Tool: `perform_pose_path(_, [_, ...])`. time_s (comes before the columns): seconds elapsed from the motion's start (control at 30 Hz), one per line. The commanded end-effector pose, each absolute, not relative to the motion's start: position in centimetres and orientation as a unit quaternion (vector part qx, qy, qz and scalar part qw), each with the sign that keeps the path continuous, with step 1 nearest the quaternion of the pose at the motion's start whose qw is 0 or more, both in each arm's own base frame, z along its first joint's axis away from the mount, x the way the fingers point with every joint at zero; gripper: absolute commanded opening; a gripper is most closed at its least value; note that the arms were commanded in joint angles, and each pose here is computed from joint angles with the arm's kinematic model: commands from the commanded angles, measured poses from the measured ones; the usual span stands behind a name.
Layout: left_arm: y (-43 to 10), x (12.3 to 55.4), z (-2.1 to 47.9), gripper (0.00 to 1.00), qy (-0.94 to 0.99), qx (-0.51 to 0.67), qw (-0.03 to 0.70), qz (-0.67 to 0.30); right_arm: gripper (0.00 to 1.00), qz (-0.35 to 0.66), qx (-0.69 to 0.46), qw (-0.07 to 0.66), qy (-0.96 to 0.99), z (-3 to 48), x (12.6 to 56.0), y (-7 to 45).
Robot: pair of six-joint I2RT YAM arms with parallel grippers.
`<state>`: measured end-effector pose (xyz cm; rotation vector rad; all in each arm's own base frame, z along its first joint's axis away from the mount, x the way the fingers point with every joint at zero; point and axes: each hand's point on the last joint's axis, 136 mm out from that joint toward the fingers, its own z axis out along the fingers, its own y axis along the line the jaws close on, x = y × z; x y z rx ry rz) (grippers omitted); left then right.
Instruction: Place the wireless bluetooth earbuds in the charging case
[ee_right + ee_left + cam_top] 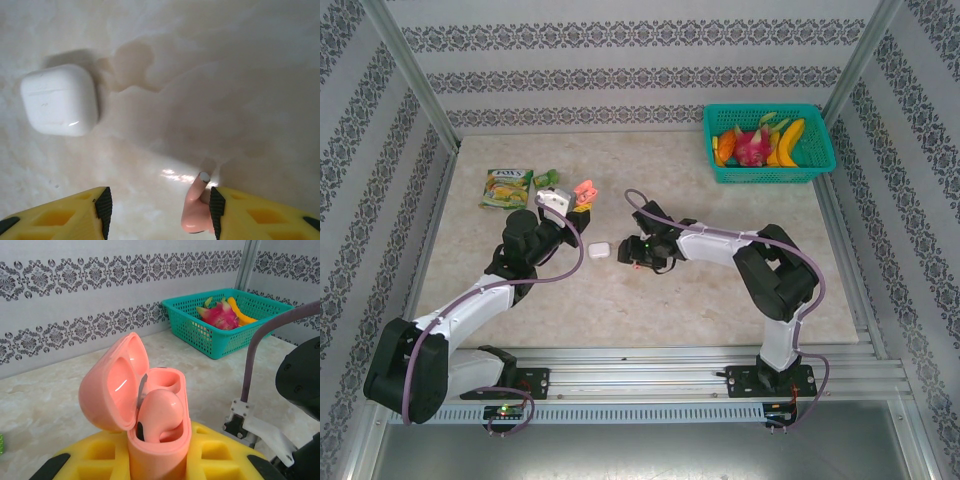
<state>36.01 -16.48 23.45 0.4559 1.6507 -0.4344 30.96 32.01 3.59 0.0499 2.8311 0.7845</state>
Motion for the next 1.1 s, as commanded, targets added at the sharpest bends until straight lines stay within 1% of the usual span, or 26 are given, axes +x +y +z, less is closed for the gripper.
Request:
perform_pose_path(0.0, [-15.7, 36.0, 25.1, 0.00, 0.701, 0.193, 0.662, -0.182, 0.56, 0.306, 0.013, 0.104, 0.946, 6.3, 30.2, 33.8])
perform_pose_path(0.17, [-15.7, 36.0, 25.3, 0.00, 0.700, 0.190, 0.664, -0.183, 0.59, 0.271, 0.003, 0.126, 0.954, 6.9, 30.2, 32.4])
perform_pose_path(0.57, [-15.4, 35.8, 25.7, 0.00, 0.698, 0.188, 0.667, -0.182, 0.59, 0.226, 0.014, 0.113, 0.968, 3.1, 30.3, 30.6])
perform_pose_path(0.8, [-15.3, 35.8, 25.9, 0.00, 0.697, 0.186, 0.669, -0.180, 0.58, 0.217, 0.007, 0.096, 0.971, 1.9, 29.8, 30.8])
perform_pose_path(1.07, [-15.2, 35.9, 26.0, 0.00, 0.696, 0.184, 0.671, -0.178, 0.56, 0.248, -0.023, 0.078, 0.965, 2.9, 27.7, 33.4])
